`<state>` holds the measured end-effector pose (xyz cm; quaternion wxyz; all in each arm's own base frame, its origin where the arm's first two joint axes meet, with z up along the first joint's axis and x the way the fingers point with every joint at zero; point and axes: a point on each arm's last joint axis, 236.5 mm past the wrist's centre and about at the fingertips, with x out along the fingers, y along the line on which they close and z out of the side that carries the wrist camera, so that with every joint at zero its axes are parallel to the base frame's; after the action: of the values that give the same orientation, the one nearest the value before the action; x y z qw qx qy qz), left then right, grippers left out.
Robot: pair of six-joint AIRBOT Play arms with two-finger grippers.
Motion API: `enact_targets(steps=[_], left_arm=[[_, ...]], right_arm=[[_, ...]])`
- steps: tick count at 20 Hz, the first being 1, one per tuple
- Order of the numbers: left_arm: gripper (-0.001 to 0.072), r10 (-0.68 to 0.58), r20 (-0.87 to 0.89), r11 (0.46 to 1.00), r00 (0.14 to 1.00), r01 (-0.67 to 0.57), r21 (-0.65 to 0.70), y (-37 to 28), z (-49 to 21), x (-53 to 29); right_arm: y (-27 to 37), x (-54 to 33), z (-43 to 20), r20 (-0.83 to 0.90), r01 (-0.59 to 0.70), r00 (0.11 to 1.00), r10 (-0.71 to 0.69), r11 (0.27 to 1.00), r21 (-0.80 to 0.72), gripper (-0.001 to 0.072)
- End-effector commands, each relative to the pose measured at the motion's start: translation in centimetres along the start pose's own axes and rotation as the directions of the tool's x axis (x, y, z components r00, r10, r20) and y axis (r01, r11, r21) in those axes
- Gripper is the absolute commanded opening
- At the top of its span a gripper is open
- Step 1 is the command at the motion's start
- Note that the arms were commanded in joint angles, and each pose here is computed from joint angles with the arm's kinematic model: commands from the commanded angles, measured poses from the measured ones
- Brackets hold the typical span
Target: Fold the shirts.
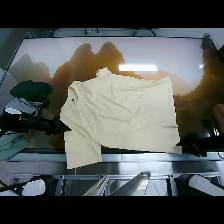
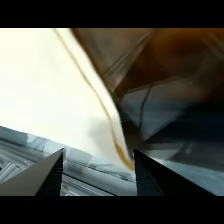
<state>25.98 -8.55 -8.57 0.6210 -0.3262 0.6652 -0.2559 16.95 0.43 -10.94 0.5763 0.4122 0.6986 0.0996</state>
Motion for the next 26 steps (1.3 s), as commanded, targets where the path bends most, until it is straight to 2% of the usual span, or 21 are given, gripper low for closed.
enact_targets(steps=[1, 3, 4, 5, 6, 7, 9, 10, 11, 12, 13, 14, 15, 17, 18, 19, 20, 22, 24, 26], left_arm=[[0.0035, -0.001, -0.001, 1.000, 1.000, 0.001, 0.004, -0.1, 0.0, 0.0], [0.0034, -0.002, -0.002, 1.000, 1.000, 0.002, 0.004, -0.1, 0.0, 0.0], [0.0035, -0.001, -0.001, 1.000, 1.000, 0.001, 0.004, -0.1, 0.0, 0.0], [0.0035, -0.002, 0.002, 1.000, 1.000, 0.002, 0.003, -0.1, 0.1, 0.0], [0.0035, -0.008, 0.007, 1.000, 1.000, 0.008, 0.002, -0.3, 0.2, 0.0], [0.0034, -0.048, 0.027, 0.999, 0.998, 0.048, 0.001, -1.2, 0.7, -0.1], [0.0033, -0.254, 0.093, 0.966, 0.963, 0.248, 0.073, -5.9, 2.3, -1.9], [0.0032, -0.406, 0.136, 0.911, 0.904, 0.389, 0.138, -9.5, 3.4, -4.3], [0.0023, -0.582, 0.178, 0.806, 0.794, 0.534, 0.255, -13.8, 4.3, -8.3], [0.0022, -0.733, 0.200, 0.669, 0.651, 0.633, 0.390, -18.0, 4.5, -13.2], [0.0023, -0.861, 0.188, 0.489, 0.472, 0.670, 0.558, -22.2, 3.7, -19.4], [0.0023, -0.908, 0.211, 0.405, 0.362, 0.630, 0.662, -25.0, 3.3, -24.1], [0.0024, -0.950, 0.186, 0.297, 0.250, 0.545, 0.784, -28.1, 1.4, -29.1], [0.0025, -0.995, 0.057, 0.080, 0.079, 0.342, 0.936, -33.6, -4.8, -37.1], [0.0025, -0.999, -0.007, 0.002, 0.033, 0.263, 0.965, -35.6, -7.9, -40.0], [0.0025, -0.999, -0.053, -0.052, 0.001, 0.193, 0.980, -37.4, -10.7, -42.5], [0.0026, -0.997, -0.073, -0.075, -0.018, 0.136, 0.988, -38.9, -13.1, -44.3], [0.0027, -0.998, -0.060, -0.061, -0.013, 0.047, 0.997, -41.1, -16.4, -46.3], [0.0027, -0.998, -0.046, -0.047, 0.041, -0.023, 0.999, -42.6, -18.6, -46.3], [0.0026, -0.998, -0.043, -0.043, 0.041, -0.003, 0.999, -43.8, -19.4, -46.2]], right_arm=[[0.0, 2.0, 1.6, 0.007, 0.011, 1.000, -0.011, 1.000, -0.010, 0.0493], [0.4, 2.4, 1.7, 0.000, -0.016, 1.000, 0.016, 1.000, 0.005, 0.0347], [0.9, 2.4, 1.9, 0.007, -0.035, 0.999, 0.035, 0.999, 0.012, 0.0297], [2.2, 2.3, 2.0, 0.014, -0.090, 0.996, 0.091, 0.996, -0.017, 0.0070], [4.3, 2.0, 2.5, 0.031, -0.178, 0.983, 0.180, 0.983, -0.051, 0.0019], [6.9, 1.2, 3.0, 0.052, -0.282, 0.957, 0.287, 0.955, -0.091, 0.0019], [14.1, -3.1, 4.5, 0.110, -0.528, 0.819, 0.563, 0.815, -0.241, 0.0019], [18.2, -7.1, 5.1, 0.136, -0.630, 0.696, 0.705, 0.691, -0.354, 0.0019], [21.9, -11.6, 4.9, 0.145, -0.680, 0.565, 0.812, 0.558, -0.475, 0.0019], [25.2, -16.4, 4.1, 0.141, -0.678, 0.435, 0.889, 0.427, -0.598, 0.0018], [28.5, -21.5, 2.3, 0.125, -0.609, 0.323, 0.938, 0.307, -0.731, 0.0019], [31.5, -25.7, 0.1, 0.113, -0.498, 0.257, 0.960, 0.232, -0.835, 0.0018], [34.1, -28.5, -2.1, 0.120, -0.371, 0.240, 0.963, 0.205, -0.906, 0.0018], [39.0, -33.8, -6.3, 0.203, -0.120, 0.201, 0.958, 0.230, -0.966, 0.0018], [40.9, -36.0, -8.4, 0.223, -0.013, 0.162, 0.961, 0.228, -0.974, 0.0018], [42.7, -38.2, -10.9, 0.231, 0.093, 0.123, 0.965, 0.221, -0.971, 0.0019], [44.2, -40.0, -13.2, 0.231, 0.187, 0.093, 0.968, 0.211, -0.959, 0.0018], [46.4, -42.0, -17.6, 0.211, 0.347, 0.087, 0.974, 0.169, -0.923, 0.0019], [47.9, -42.6, -20.4, 0.191, 0.439, 0.096, 0.977, 0.131, -0.889, 0.0019], [48.9, -42.4, -22.6, 0.166, 0.490, 0.118, 0.979, 0.088, -0.867, 0.0019]])
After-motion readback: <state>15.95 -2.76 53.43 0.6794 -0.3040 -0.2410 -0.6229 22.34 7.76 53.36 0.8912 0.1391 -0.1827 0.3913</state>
